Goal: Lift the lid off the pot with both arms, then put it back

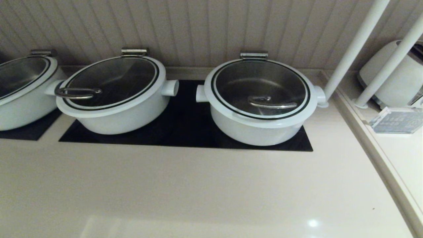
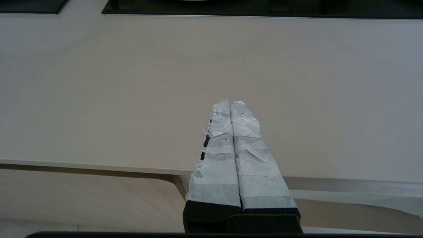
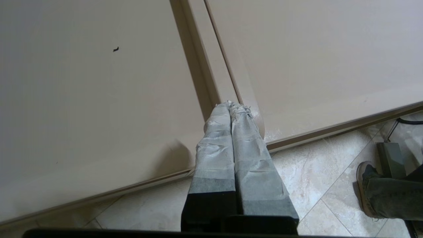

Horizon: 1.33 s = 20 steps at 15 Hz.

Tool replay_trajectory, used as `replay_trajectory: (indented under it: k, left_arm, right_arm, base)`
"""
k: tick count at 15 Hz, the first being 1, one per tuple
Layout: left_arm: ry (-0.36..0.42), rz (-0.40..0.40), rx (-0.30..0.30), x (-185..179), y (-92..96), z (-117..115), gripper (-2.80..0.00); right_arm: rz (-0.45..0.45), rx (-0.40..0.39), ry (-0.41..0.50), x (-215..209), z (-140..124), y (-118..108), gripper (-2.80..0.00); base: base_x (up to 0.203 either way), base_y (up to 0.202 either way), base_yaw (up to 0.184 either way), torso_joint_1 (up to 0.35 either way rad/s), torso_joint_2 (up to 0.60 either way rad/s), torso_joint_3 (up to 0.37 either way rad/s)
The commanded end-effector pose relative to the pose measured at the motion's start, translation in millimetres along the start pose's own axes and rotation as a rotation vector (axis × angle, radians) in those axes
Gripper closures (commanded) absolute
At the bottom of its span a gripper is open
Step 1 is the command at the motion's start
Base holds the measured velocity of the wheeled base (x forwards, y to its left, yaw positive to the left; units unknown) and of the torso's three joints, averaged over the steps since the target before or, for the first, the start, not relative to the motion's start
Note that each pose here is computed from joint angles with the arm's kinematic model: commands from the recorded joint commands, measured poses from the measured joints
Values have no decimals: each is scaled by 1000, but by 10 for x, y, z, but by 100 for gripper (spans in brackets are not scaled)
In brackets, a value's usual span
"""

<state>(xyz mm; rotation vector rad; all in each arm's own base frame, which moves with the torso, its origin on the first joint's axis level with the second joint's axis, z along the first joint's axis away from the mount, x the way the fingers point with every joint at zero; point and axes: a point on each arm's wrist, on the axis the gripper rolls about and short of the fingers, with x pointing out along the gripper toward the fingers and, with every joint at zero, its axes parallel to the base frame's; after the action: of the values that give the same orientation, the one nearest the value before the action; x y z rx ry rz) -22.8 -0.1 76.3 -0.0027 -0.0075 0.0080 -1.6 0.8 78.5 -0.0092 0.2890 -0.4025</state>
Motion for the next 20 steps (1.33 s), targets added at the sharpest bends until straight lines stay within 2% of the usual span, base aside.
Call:
replay_trajectory:
  k: [1, 6, 7, 9, 13, 14, 17, 18, 20]
  left_arm:
    - [0, 1, 0, 1, 0, 2, 0]
    - [0, 1, 0, 1, 0, 2, 0]
    - [0, 1, 0, 1, 0, 2, 0]
    - [1, 0, 0, 1, 0, 1, 0]
    - [0, 1, 0, 1, 0, 1, 0]
    - [0, 1, 0, 1, 0, 2, 0]
    - [1, 1, 0, 1, 0, 0, 0]
    - [1, 1, 0, 1, 0, 0, 0]
    - [1, 1, 0, 1, 0, 0, 0]
  right_arm:
    - [1, 4, 5, 3, 1, 0, 0]
    - [4, 26, 3, 3, 2, 0, 0]
    - [32, 22, 2, 3, 2, 0, 0]
    - [191, -17, -7, 2, 2, -3, 0]
    - [433, -75, -43, -14, -4, -15, 0]
    - [451, -73, -66, -29, -10, -23, 0]
    - [422, -10, -258, -154, -74, -83, 0]
    - [410, 29, -283, -172, -84, -91, 0]
    - [404, 43, -285, -174, -84, -92, 0]
  base:
    - [0, 0, 0, 0, 0, 0]
    - [0, 0, 0, 0, 0, 0]
    - [0, 0, 0, 0, 0, 0]
    - [0, 0, 0, 0, 0, 0]
    - [0, 0, 0, 0, 0, 0]
    - [0, 0, 0, 0, 0, 0]
    - [0, 0, 0, 0, 0, 0]
    - [0, 0, 0, 0, 0, 0]
    - [0, 0, 0, 0, 0, 0]
